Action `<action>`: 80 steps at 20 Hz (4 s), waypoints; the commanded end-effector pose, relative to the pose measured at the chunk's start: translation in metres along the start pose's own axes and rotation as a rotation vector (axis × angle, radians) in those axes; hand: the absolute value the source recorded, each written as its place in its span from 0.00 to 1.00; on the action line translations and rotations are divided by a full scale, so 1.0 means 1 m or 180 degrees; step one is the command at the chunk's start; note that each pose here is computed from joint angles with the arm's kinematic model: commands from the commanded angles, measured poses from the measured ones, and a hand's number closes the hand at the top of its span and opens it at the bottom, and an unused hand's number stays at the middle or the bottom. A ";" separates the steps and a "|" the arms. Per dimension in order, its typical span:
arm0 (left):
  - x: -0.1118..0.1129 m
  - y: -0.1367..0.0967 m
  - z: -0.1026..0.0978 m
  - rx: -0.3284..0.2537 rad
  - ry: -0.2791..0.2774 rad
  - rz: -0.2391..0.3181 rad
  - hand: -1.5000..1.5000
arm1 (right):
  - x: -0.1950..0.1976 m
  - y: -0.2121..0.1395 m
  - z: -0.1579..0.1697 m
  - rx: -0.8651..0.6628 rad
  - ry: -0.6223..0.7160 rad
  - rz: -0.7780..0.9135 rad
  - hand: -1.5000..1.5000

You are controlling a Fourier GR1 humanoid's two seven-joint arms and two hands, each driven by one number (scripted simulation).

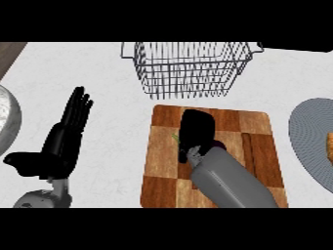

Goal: Pick the eggplant from the cutting board and place it in the basket

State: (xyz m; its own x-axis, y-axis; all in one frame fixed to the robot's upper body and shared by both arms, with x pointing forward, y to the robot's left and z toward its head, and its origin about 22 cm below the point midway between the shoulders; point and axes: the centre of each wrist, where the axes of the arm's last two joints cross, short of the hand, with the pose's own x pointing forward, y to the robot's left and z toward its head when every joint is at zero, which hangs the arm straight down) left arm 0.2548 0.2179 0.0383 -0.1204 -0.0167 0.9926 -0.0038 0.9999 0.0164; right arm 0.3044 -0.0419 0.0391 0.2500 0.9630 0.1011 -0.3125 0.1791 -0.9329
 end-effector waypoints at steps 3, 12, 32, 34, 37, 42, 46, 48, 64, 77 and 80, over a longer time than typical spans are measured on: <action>0.002 -0.018 -0.002 -0.0268 -0.0067 0.0043 0.50 | 0.043 0.008 0.032 -0.0381 -0.1035 0.0252 1.00; 0.000 -0.018 -0.009 -0.0177 -0.0010 0.0026 0.50 | 0.069 -0.022 0.077 -0.0771 -0.1730 -0.1094 1.00; -0.007 0.009 0.001 0.0202 0.0093 -0.0077 0.50 | 0.122 -0.108 0.126 -0.1288 -0.1542 -0.1542 1.00; -0.003 0.014 0.006 0.0192 0.0057 -0.0002 0.50 | 0.126 -0.111 0.122 -0.1383 -0.1446 -0.1382 1.00; -0.010 0.010 -0.001 0.0253 0.0053 -0.0012 0.50 | 0.128 -0.120 0.117 -0.1433 -0.1371 -0.1309 1.00; -0.009 0.005 0.033 0.0250 0.0052 -0.0018 0.50 | 0.118 -0.123 0.091 -0.1433 -0.1302 -0.1549 1.00; 0.000 0.011 0.013 0.0264 0.0050 -0.0072 0.50 | 0.111 -0.119 0.061 -0.1478 -0.1211 -0.1546 1.00; -0.010 0.010 0.018 0.0268 0.0048 -0.0015 0.50 | 0.097 -0.124 0.055 -0.1529 -0.1191 -0.1479 1.00; -0.004 0.005 -0.001 0.0237 0.0054 -0.0064 0.50 | 0.052 -0.088 -0.028 -0.1316 -0.1064 -0.1154 1.00; 0.011 0.015 0.006 0.0194 0.0011 0.0009 0.50 | 0.023 -0.058 -0.063 -0.1362 -0.0752 -0.1458 1.00; -0.006 0.013 0.011 0.0220 0.0053 -0.0017 0.50 | 0.020 -0.067 -0.067 -0.1278 -0.0715 -0.1506 1.00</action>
State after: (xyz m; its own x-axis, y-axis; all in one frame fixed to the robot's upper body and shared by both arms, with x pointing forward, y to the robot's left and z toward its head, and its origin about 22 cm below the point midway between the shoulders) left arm 0.2455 0.2328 0.0373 -0.1047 -0.0269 0.9941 -0.0745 0.9970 0.0192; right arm 0.3812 -0.0235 0.1102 -0.0744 0.8228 0.5635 0.1963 0.5661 -0.8006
